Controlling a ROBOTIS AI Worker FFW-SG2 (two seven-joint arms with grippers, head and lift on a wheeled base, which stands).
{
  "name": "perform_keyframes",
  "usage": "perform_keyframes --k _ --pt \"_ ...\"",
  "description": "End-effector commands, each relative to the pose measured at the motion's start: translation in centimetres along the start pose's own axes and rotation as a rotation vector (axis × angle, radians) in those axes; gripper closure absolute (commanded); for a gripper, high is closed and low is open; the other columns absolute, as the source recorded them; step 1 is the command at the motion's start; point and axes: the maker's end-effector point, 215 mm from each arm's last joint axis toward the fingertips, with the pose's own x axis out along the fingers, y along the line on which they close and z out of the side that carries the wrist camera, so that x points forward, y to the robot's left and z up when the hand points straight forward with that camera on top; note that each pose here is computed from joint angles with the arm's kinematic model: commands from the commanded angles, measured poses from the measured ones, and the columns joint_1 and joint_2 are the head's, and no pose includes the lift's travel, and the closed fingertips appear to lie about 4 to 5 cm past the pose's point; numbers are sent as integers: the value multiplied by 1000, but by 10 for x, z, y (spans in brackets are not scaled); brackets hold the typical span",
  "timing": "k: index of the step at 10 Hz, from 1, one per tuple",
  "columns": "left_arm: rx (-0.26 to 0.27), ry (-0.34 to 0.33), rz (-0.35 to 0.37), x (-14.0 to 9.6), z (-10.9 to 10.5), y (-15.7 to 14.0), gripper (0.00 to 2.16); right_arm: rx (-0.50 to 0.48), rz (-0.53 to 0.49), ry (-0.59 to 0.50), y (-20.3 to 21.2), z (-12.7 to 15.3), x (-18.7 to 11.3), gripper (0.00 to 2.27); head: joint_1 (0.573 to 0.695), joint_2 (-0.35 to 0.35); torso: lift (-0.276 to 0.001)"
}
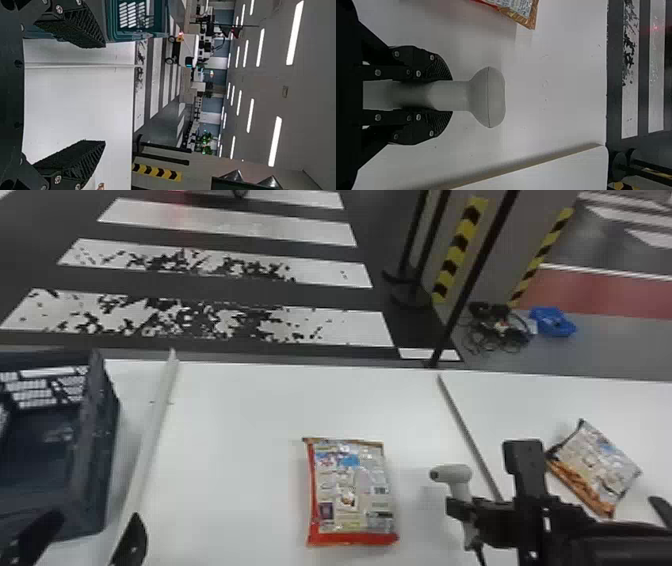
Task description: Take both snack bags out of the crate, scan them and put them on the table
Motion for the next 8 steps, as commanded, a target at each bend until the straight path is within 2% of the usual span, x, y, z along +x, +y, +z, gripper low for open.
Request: perform_keyframes --k 1,4,8 --pt "1 2 -8 2 -1 -2 140 7 10 8 11 -10 -16 2253 695 -198 -93" --pt "3 1 -9 2 0 0 140 53 65 48 36 -27 -42 2253 695 -180 -93" --pt "-2 -1 -16 4 1 -3 140 78 147 54 82 -25 -64 2253 695 -119 -93"
